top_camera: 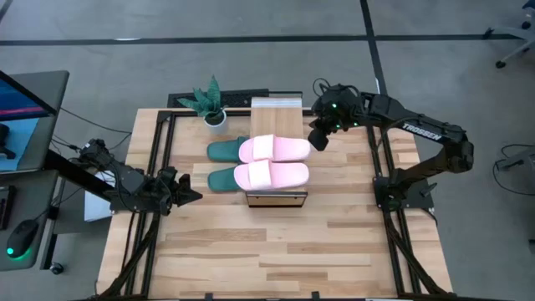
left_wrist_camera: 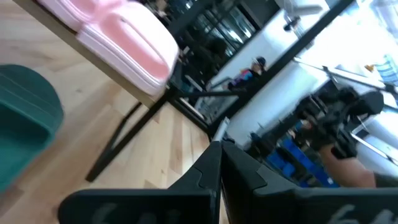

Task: Pick and place slides into the shelf
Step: Adjust the top pink slipper on the shelf, then put the bottom green slipper on the shelf

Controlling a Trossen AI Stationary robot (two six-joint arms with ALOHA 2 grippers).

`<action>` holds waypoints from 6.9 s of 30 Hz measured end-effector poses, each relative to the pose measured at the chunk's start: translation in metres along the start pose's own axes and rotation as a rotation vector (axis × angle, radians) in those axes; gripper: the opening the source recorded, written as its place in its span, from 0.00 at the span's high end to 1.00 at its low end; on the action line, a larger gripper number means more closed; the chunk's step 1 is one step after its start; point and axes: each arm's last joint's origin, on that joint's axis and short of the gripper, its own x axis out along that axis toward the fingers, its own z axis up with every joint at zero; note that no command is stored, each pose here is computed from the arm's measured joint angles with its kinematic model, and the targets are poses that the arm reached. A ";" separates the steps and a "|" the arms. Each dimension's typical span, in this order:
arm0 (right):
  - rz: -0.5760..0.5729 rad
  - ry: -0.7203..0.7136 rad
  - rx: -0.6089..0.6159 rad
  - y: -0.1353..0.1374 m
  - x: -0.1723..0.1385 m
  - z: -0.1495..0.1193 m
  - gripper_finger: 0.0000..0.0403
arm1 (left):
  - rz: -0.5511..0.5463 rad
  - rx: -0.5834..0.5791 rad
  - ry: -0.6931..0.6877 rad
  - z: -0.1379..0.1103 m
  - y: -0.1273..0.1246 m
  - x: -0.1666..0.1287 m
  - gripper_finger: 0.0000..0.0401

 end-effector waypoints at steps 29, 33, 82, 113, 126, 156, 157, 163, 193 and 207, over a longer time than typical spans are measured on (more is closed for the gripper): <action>0.122 -0.052 0.032 -0.037 0.073 -0.064 1.00 | 0.014 0.058 -0.163 0.011 -0.006 -0.001 1.00; 0.138 -0.016 0.020 -0.032 0.083 -0.065 1.00 | 0.014 0.058 -0.163 0.011 -0.006 -0.001 1.00; -0.417 -0.539 0.236 -0.043 -0.045 -0.067 1.00 | 0.076 -0.106 -0.208 0.011 -0.003 -0.001 1.00; 0.090 -0.560 0.185 0.023 -0.079 -0.095 1.00 | 0.529 0.004 -0.137 -0.013 0.032 0.018 1.00; 0.149 -0.539 0.159 0.035 -0.081 -0.099 1.00 | 0.678 -0.205 0.088 -0.021 0.064 0.029 0.88; 0.133 -0.485 0.213 0.037 -0.079 -0.105 1.00 | 0.737 -0.426 -0.008 0.040 0.024 -0.036 0.61; 0.126 -0.487 0.219 0.037 -0.079 -0.105 1.00 | 0.758 -0.438 -0.001 0.036 0.028 -0.036 0.61; 0.145 -0.494 0.221 0.047 -0.082 -0.109 1.00 | 0.792 -0.516 0.005 0.023 0.042 -0.031 0.61; 0.126 -0.501 0.203 0.055 -0.086 -0.115 1.00 | 0.921 -0.570 0.038 0.012 0.057 -0.007 0.61; 0.149 -0.493 0.189 0.059 -0.087 -0.118 1.00 | 0.919 -0.558 0.017 0.010 0.063 0.009 0.61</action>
